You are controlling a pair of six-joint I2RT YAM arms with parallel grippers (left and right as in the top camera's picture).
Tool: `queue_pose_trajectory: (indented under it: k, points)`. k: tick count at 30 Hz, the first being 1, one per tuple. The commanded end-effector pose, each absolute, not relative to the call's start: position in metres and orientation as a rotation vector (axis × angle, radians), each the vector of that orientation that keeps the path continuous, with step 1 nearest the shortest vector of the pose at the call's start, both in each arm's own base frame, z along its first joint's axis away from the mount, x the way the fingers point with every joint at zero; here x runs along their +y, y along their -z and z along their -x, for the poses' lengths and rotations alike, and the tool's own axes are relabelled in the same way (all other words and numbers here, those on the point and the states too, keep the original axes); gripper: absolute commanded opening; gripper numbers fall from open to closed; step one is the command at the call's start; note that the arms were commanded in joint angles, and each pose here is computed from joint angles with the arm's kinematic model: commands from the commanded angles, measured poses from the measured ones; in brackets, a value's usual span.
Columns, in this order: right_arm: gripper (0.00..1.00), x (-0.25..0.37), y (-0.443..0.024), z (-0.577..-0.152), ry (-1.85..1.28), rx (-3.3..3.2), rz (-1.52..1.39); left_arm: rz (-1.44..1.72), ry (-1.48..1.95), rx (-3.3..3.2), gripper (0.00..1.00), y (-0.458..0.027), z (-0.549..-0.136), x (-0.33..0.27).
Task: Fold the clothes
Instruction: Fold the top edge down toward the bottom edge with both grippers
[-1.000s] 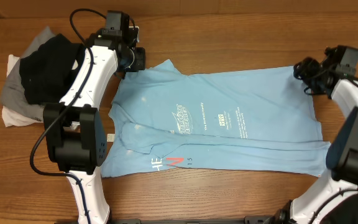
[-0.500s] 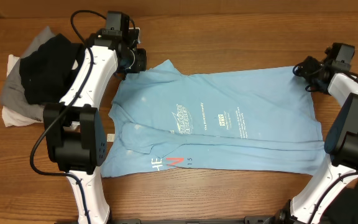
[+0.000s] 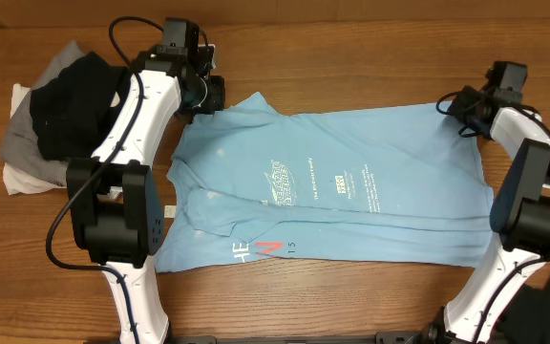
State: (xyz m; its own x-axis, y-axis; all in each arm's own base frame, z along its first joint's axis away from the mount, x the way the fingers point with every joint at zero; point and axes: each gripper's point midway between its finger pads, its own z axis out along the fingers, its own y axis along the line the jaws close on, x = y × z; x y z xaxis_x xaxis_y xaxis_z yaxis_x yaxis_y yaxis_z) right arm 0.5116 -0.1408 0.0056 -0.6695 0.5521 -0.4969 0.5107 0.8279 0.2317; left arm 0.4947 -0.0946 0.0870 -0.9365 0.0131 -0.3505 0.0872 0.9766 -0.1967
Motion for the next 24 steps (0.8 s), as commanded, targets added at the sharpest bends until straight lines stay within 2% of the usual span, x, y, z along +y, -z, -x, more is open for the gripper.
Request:
queue_pose_trajectory:
  k: [1,2,3,9,13,19,24]
  points:
    - [0.13,-0.143,0.018,-0.503,-0.081,2.501,-0.822,-0.094,0.322,2.742,0.04,-0.100,-0.496,-0.101]
    - [0.06,-0.146,0.016,-0.501,-0.080,2.505,-0.832,-0.094,0.322,2.744,0.04,-0.100,-0.496,-0.101]
    - [0.04,-0.150,0.012,-0.500,-0.078,2.510,-0.846,-0.093,0.322,2.746,0.04,-0.100,-0.495,-0.101]
    - [0.04,-0.158,-0.031,-0.504,-0.117,2.479,-0.857,-0.104,0.314,2.734,0.04,-0.106,-0.496,-0.100]
    - [0.04,-0.155,-0.079,-0.508,-0.161,2.419,-0.821,-0.098,0.289,2.677,0.04,-0.134,-0.496,-0.095]
    - [0.04,-0.149,-0.135,-0.489,-0.164,2.376,-0.830,-0.138,0.185,2.622,0.04,-0.176,-0.483,-0.081]
    - [0.04,-0.150,-0.159,-0.472,-0.170,2.345,-0.922,-0.161,0.102,2.682,0.04,-0.174,-0.466,-0.069]
